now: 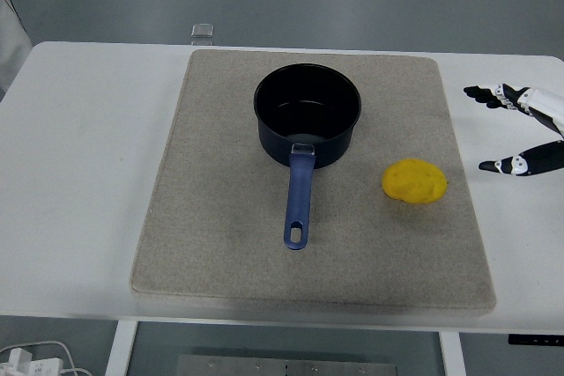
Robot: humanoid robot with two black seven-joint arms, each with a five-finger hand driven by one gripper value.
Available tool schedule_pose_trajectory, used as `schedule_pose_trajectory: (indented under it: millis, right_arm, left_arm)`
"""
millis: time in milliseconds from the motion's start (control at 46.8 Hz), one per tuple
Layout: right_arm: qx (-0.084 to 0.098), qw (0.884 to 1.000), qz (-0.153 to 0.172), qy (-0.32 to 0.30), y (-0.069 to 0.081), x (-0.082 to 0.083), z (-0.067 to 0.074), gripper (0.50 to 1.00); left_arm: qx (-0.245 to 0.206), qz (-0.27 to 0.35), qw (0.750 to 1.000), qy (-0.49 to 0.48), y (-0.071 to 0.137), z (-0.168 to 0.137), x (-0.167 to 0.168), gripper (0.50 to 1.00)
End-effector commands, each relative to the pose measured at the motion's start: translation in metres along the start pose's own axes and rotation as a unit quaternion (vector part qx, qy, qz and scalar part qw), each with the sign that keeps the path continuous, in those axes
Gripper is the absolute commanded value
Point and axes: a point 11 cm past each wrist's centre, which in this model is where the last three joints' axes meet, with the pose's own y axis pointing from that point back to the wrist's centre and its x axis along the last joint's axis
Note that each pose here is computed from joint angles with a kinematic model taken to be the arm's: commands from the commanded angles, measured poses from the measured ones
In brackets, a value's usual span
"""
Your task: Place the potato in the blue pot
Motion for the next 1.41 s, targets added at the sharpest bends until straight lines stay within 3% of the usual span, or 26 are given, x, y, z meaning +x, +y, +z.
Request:
schedule_pose_trajectory:
  millis: [0, 342, 491, 748, 812, 940, 1068, 1132, 1389]
  right_arm:
    - [-0.003, 1.0, -0.012, -0.006, 0.0, -0.01, 0.002, 0.94]
    - [0.003, 0.999, -0.04, -0.02, -0.025, -0.053, 0.011, 0.94]
    - [-0.004, 0.999, -0.032, -0.016, -0.034, -0.055, 0.019, 0.94]
    - [0.003, 0.999, -0.038, -0.011, -0.054, -0.072, 0.022, 0.936]
    - [0.002, 0.999, -0.043, -0.016, -0.055, -0.079, 0.023, 0.936]
    - [0.0, 0.999, -0.037, -0.013, -0.054, -0.079, 0.025, 0.928]
    - [-0.012, 0.999, -0.037, -0.008, -0.051, -0.079, 0.034, 0.901]
    - [-0.018, 0.999, -0.036, -0.004, -0.05, -0.079, 0.038, 0.86]
    - [-0.016, 0.999, -0.041, 0.011, -0.051, -0.079, 0.038, 0.738]
  left_arm:
    - [0.0, 0.0, 1.0, 0.001, 0.0, 0.0, 0.0, 1.0]
    - [0.0, 0.0, 1.0, 0.0, 0.0, 0.0, 0.0, 1.0]
    - [0.0, 0.0, 1.0, 0.0, 0.0, 0.0, 0.0, 1.0]
    - [0.0, 0.0, 1.0, 0.0, 0.0, 0.0, 0.0, 1.0]
    - [0.0, 0.0, 1.0, 0.0, 0.0, 0.0, 0.0, 1.0]
    - [0.0, 0.0, 1.0, 0.0, 0.0, 0.0, 0.0, 1.0]
    - [0.0, 0.0, 1.0, 0.0, 0.0, 0.0, 0.0, 1.0]
    - [0.0, 0.0, 1.0, 0.0, 0.0, 0.0, 0.0, 1.0]
    - [0.0, 0.0, 1.0, 0.0, 0.0, 0.0, 0.0, 1.0]
